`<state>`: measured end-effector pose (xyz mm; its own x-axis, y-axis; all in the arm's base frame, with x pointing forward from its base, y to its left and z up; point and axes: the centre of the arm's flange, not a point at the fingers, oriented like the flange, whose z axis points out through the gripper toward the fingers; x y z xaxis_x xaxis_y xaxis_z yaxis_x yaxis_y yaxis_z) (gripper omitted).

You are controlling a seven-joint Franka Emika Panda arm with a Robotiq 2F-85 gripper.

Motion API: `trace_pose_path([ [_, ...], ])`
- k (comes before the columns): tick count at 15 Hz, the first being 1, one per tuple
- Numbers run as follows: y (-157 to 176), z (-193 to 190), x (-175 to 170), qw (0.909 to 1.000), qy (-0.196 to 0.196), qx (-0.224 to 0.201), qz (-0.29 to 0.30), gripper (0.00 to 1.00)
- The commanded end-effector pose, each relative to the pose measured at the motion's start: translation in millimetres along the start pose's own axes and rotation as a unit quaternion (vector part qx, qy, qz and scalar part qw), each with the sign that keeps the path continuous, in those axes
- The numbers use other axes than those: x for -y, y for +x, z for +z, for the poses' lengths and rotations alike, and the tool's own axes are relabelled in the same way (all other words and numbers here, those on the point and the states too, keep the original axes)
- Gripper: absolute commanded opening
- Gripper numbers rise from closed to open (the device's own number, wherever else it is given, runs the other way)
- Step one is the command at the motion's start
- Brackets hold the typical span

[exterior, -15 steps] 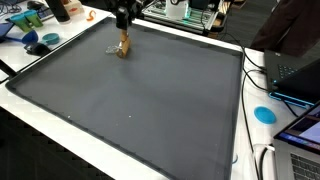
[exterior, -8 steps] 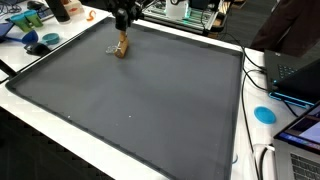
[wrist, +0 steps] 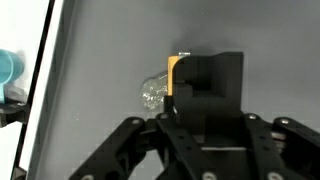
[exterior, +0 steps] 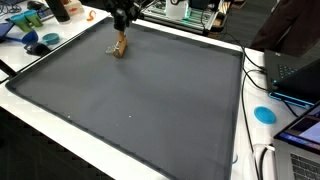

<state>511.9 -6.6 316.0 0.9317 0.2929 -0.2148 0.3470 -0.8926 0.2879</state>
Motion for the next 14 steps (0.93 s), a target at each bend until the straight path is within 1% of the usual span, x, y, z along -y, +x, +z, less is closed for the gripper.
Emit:
trace_pose_path([
  [1, 8.8, 26.0, -4.7, 0.9998, -0.016, 0.012, 0.007, 0.24],
  [5, 16.7, 35.9, -1.9, 0.9996, -0.011, 0.026, 0.004, 0.24],
  [9, 19.8, 40.8, -6.9, 0.9989, -0.026, 0.035, 0.015, 0.24],
  [14, 21.2, 49.6, -9.6, 0.9983, -0.027, 0.040, 0.033, 0.24],
])
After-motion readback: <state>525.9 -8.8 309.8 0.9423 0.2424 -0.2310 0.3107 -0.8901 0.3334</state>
